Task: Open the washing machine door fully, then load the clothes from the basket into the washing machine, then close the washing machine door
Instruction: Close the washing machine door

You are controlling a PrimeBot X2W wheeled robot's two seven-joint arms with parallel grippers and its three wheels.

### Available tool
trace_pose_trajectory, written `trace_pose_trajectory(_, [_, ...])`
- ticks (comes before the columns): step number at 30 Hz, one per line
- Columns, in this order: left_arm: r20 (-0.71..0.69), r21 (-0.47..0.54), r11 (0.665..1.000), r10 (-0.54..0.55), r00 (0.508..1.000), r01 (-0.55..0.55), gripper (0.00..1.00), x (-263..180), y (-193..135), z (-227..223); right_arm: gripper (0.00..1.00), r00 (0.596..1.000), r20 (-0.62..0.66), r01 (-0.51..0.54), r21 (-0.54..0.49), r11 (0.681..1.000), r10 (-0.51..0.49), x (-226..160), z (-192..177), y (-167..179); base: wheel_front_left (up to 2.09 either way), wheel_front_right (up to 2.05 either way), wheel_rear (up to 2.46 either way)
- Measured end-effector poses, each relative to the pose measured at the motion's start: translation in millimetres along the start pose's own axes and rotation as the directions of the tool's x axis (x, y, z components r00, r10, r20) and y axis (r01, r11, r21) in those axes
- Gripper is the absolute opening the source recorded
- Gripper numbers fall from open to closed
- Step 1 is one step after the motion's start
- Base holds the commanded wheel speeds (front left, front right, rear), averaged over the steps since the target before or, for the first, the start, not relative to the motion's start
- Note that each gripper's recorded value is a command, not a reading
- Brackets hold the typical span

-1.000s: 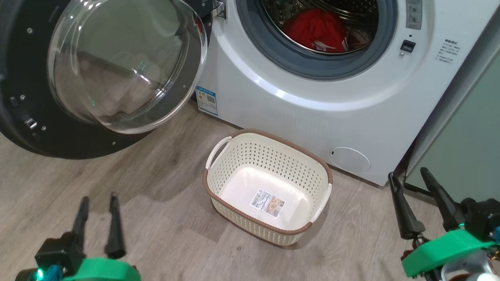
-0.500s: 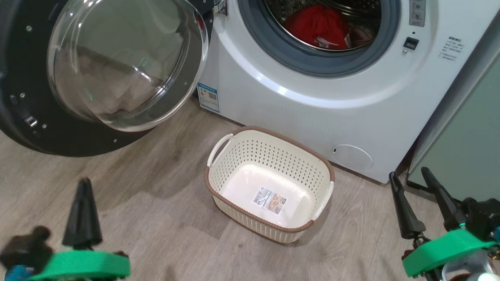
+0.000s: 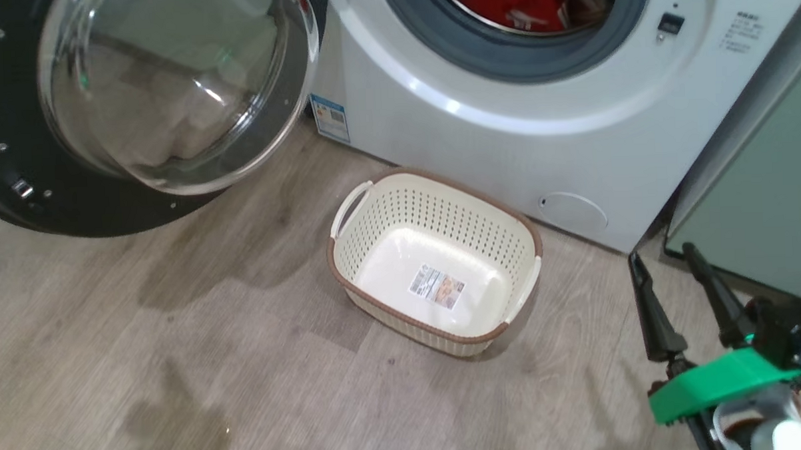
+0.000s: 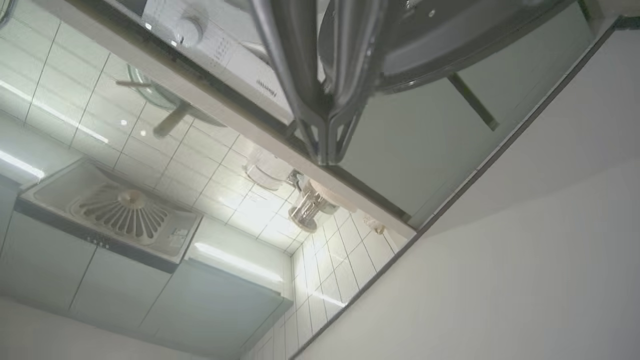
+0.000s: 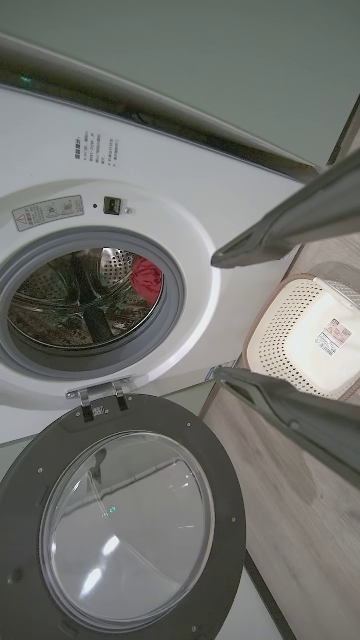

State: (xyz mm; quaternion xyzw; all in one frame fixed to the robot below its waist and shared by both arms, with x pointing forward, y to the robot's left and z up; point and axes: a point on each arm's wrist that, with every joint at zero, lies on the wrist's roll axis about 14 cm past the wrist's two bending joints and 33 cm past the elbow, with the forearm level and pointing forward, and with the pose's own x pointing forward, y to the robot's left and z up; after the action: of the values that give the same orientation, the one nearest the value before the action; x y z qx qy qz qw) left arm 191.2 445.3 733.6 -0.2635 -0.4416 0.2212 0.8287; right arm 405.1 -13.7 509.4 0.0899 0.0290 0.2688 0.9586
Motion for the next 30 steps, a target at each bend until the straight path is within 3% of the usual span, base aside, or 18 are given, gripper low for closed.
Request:
trace_pose_trajectory(2, [0.011, -0.084, 0.996, 0.022, 1.0, -0.021, 0.0, 20.7, 8.4, 5.5, 1.0, 1.0, 0.007, 0.003, 0.0, 1.0, -0.003, 4.5, 1.2, -2.6, 0.0, 0.0, 0.0])
trace_pose_trajectory(8, [-0.071, -0.159, 0.967, 0.188, 0.98, -0.198, 0.0, 67.1, 62.4, -3.3, 1.0, 1.0, -0.007, 0.015, -0.014, 1.0, -0.015, 16.3, -2.0, -11.4, 0.0, 0.0, 0.0])
trace_pose_trajectory(14, [-0.156, -0.1, 0.907, 0.393, 0.906, -0.41, 0.0, 84.7, 119.1, -27.4, 1.0, 0.999, -0.023, 0.036, -0.028, 0.999, -0.037, 29.3, -8.2, -25.0, 0.0, 0.0, 0.0])
trace_pose_trajectory(21, [-0.314, -0.02, 0.815, 0.544, 0.778, -0.578, 0.0, 60.9, 168.9, -95.0, 1.0, 0.996, -0.061, 0.068, -0.029, 0.997, -0.07, 39.6, -24.2, -43.4, 0.0, 0.0, 0.0])
trace_pose_trajectory(30, [-0.435, 0.014, 0.797, 0.548, 0.714, -0.603, 0.0, 51.8, 180.0, -139.2, 1.0, 0.991, -0.089, 0.096, -0.036, 0.995, -0.099, 41.2, -37.1, -57.4, 0.0, 0.0, 0.0])
